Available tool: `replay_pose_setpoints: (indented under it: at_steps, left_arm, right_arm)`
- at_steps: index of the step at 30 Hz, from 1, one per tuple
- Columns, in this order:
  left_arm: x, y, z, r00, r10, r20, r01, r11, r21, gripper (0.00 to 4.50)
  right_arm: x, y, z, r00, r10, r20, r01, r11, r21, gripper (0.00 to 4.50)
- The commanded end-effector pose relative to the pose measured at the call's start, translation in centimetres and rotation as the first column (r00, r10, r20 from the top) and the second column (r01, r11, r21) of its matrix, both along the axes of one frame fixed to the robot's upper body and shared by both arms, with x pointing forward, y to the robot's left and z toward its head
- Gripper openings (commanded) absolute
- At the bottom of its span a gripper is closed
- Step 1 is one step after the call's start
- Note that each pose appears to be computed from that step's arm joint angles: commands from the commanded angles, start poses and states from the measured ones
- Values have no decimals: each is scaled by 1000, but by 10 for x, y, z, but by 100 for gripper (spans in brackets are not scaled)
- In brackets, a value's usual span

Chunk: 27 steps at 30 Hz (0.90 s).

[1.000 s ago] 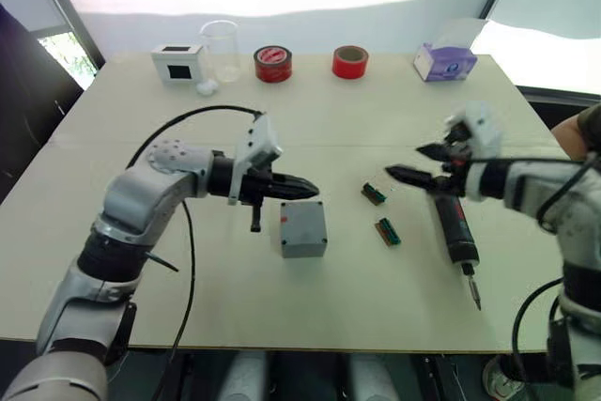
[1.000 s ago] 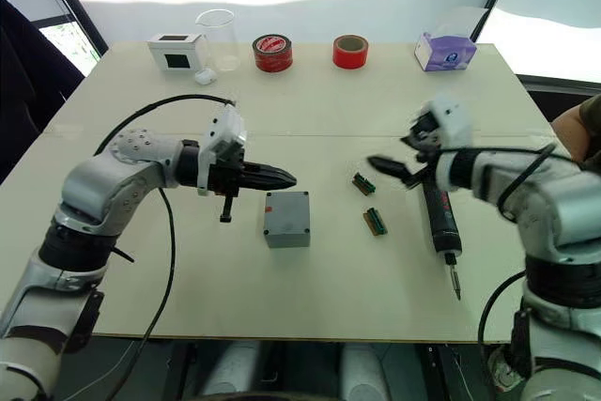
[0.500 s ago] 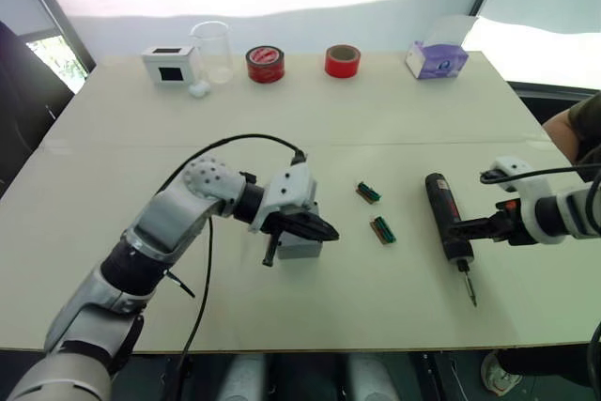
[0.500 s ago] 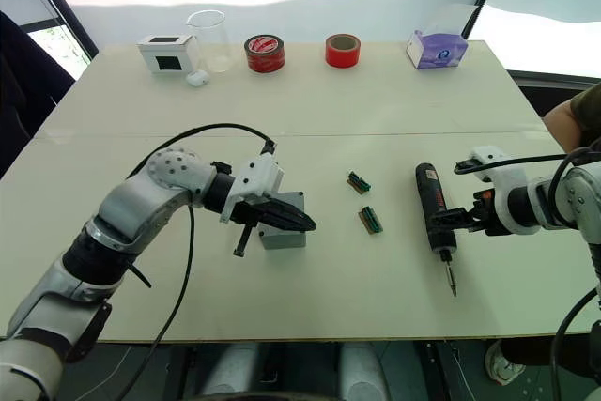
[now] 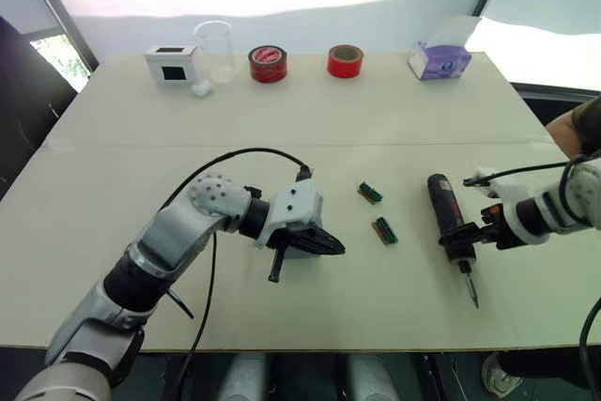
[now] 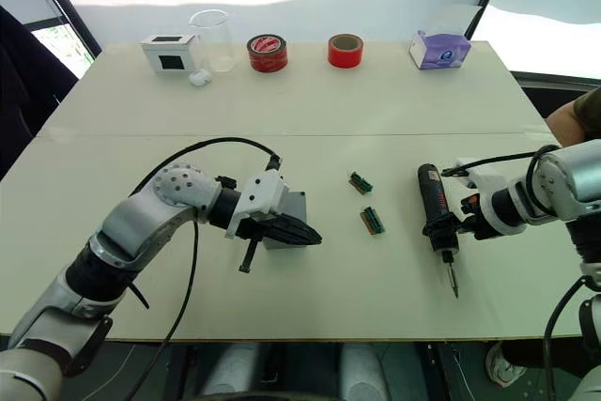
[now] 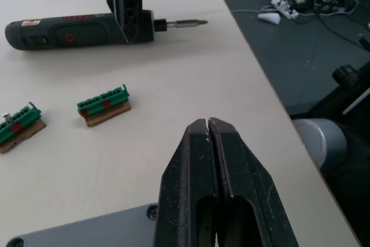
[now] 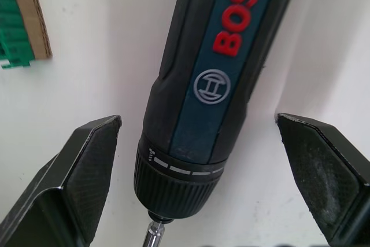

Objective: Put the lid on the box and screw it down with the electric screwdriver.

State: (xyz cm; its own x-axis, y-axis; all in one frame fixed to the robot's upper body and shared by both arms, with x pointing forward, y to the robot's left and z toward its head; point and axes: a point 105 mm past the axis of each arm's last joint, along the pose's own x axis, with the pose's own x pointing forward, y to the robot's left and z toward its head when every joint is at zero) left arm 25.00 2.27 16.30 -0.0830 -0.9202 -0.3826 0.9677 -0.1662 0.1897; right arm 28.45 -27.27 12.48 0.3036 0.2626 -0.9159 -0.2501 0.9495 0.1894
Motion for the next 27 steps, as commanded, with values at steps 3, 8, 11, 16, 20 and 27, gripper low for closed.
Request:
replay_pose_setpoints:
  at_steps: [3, 8, 11, 16, 20, 27]
  left_arm:
    - [-5, 2, 7, 1000, 25, 18, -24, 999, -32, 0]
    - [-3, 4, 7, 998, 61, 17, -60, 998, -36, 0]
    - [-1, 5, 8, 997, 76, 21, -75, 996, -42, 0]
    - [12, 14, 13, 991, 134, 22, -133, 990, -49, 0]
    - [40, 39, 28, 960, 279, 1, -277, 955, -110, 0]
    - [55, 62, 40, 932, 361, -34, -362, 922, -137, 0]
  right_arm:
    - [2, 4, -1, 997, 77, -21, -77, 996, -46, 399]
    - [7, 6, -3, 995, 95, -20, -96, 994, -51, 233]
    - [9, 5, -5, 995, 99, -23, -100, 994, -54, 173]
    - [19, -4, 6, 998, 49, 31, -47, 997, -62, 173]
    - [60, -2, 61, 944, -20, 330, 3, 999, 50, 173]
    - [89, 12, 127, 664, -92, 742, 33, 995, 94, 173]
